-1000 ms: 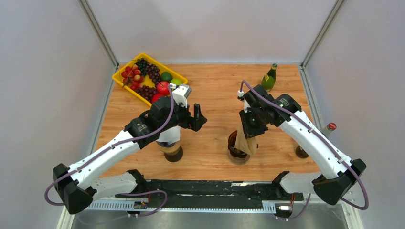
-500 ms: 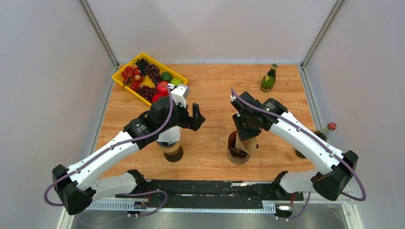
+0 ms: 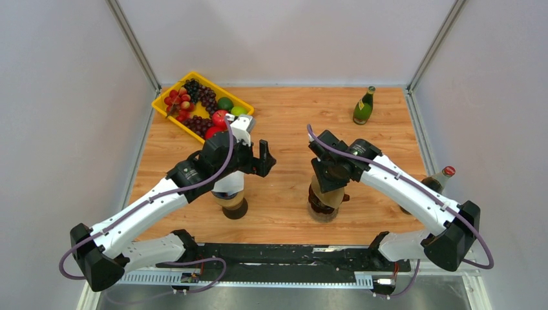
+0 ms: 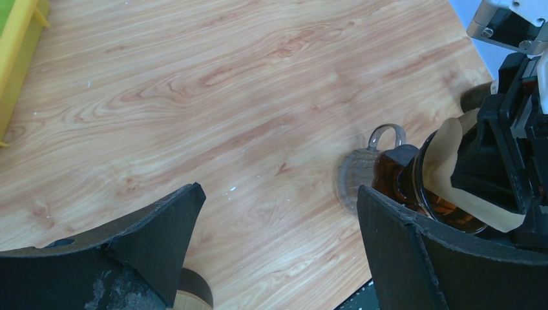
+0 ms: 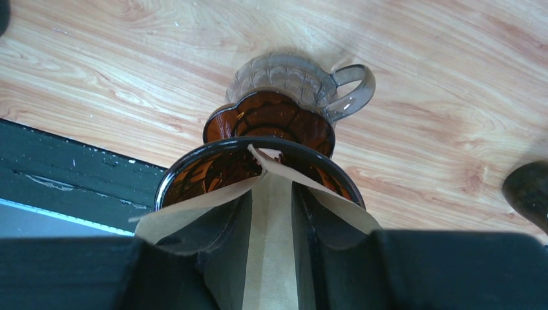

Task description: Place the coffee filter in the dripper

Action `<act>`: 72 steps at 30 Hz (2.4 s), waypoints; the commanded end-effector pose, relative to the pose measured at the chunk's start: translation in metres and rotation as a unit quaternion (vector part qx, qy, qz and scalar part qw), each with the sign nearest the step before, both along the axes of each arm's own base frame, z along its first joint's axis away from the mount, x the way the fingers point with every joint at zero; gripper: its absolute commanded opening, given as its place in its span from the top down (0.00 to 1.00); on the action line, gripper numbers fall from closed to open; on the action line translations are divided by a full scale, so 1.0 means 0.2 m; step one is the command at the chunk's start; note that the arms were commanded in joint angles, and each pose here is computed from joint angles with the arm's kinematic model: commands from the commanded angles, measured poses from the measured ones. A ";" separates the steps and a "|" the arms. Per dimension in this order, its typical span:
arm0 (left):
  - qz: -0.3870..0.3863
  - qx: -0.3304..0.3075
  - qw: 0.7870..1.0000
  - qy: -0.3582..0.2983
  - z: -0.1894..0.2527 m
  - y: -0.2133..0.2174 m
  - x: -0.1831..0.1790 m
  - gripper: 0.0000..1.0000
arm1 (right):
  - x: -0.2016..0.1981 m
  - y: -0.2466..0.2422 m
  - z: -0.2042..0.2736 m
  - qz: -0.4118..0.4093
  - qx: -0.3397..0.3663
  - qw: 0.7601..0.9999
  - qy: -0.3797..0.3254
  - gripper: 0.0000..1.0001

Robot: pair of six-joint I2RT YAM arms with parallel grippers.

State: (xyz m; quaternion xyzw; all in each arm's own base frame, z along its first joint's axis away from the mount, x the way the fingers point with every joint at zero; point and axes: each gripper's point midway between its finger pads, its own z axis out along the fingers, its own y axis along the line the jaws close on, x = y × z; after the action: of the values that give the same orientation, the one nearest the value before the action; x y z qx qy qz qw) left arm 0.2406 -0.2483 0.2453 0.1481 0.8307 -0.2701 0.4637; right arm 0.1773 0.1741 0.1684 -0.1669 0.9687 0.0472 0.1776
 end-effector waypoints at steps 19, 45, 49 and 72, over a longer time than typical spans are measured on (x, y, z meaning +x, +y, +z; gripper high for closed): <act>0.012 -0.012 1.000 -0.012 0.05 0.03 -0.01 0.00 | 0.05 -0.02 -0.09 -0.033 -0.025 0.999 -0.032 0.57; 0.013 -0.013 1.000 -0.011 0.05 0.02 0.00 0.00 | 0.05 0.01 0.14 -0.058 0.039 0.995 -0.075 0.65; 0.014 -0.013 1.000 -0.011 0.05 0.02 0.00 0.00 | 0.05 -0.02 0.13 -0.064 0.030 0.995 -0.074 0.67; 0.017 -0.011 1.000 -0.011 0.05 0.03 0.01 0.00 | 0.01 -0.05 -0.10 -0.060 -0.027 0.998 -0.021 0.82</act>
State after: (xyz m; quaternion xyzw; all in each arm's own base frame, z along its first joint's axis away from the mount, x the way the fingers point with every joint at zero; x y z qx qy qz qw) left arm 0.2414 -0.2430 0.2450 0.1383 0.8324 -0.2625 0.4681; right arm 0.1799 0.1650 0.1519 -0.1228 0.9732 0.0086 0.1942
